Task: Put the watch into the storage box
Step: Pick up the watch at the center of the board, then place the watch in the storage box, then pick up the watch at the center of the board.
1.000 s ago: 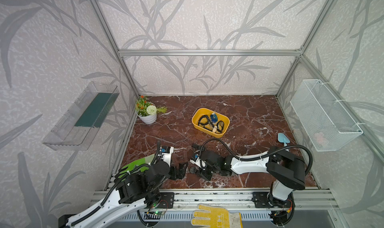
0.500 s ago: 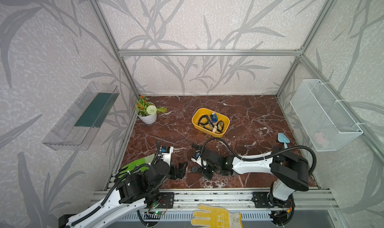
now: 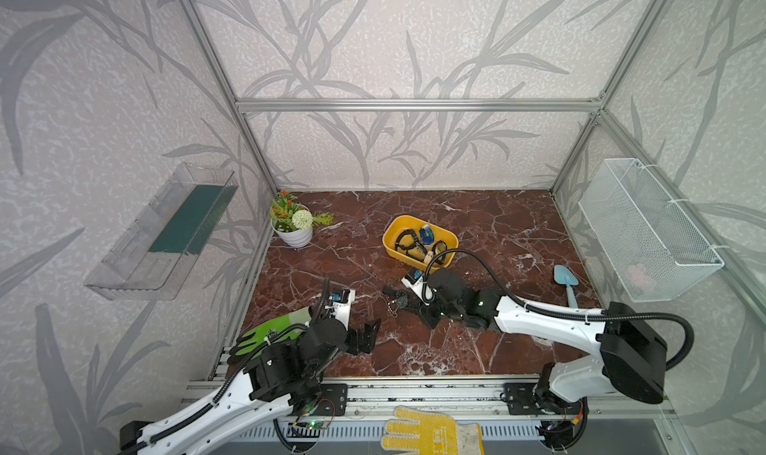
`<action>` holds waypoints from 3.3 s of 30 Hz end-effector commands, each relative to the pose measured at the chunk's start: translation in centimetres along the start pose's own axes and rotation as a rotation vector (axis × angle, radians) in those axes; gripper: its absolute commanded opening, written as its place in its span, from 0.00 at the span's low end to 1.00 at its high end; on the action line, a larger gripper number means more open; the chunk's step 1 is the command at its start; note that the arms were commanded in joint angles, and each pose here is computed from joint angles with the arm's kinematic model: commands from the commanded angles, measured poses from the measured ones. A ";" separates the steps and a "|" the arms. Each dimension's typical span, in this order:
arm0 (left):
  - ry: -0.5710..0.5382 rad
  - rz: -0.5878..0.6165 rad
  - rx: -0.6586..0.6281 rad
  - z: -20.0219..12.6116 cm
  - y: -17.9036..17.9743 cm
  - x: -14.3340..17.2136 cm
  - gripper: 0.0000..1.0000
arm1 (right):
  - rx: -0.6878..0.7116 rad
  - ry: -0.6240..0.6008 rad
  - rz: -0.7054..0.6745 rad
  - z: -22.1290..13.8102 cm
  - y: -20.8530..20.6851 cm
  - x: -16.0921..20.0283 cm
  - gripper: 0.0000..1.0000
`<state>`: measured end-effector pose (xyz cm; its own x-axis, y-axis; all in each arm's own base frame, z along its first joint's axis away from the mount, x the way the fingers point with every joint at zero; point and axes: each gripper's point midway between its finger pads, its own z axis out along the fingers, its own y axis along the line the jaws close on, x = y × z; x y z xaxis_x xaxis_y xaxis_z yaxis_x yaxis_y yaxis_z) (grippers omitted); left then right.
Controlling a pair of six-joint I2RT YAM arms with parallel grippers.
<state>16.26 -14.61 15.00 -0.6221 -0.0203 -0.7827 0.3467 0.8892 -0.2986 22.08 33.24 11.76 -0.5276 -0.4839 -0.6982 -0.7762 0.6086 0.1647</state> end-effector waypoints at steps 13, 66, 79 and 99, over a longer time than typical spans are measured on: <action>-0.059 0.236 -0.014 3.3 -3.2 -3.5 0.99 | 0.227 -0.120 0.148 -1.0 -12.2 -6.9 0.18; 0.204 0.013 -0.223 6.7 3.2 1.1 0.67 | 0.126 -0.177 0.227 -7.0 -2.4 1.6 0.99; 0.437 -0.029 -0.195 10.9 1.4 4.6 0.47 | 0.127 -0.176 0.213 -6.7 -0.4 2.6 0.99; 0.407 -0.073 -0.218 13.6 1.9 2.9 0.44 | 0.123 -0.185 0.194 -6.4 -0.1 2.1 0.99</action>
<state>23.41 -19.17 3.97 -0.8908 0.0795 -0.4474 0.1796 0.9660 -0.1860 18.55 27.80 14.19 -0.5970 -0.2438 -0.7643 -0.6108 0.7558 0.2360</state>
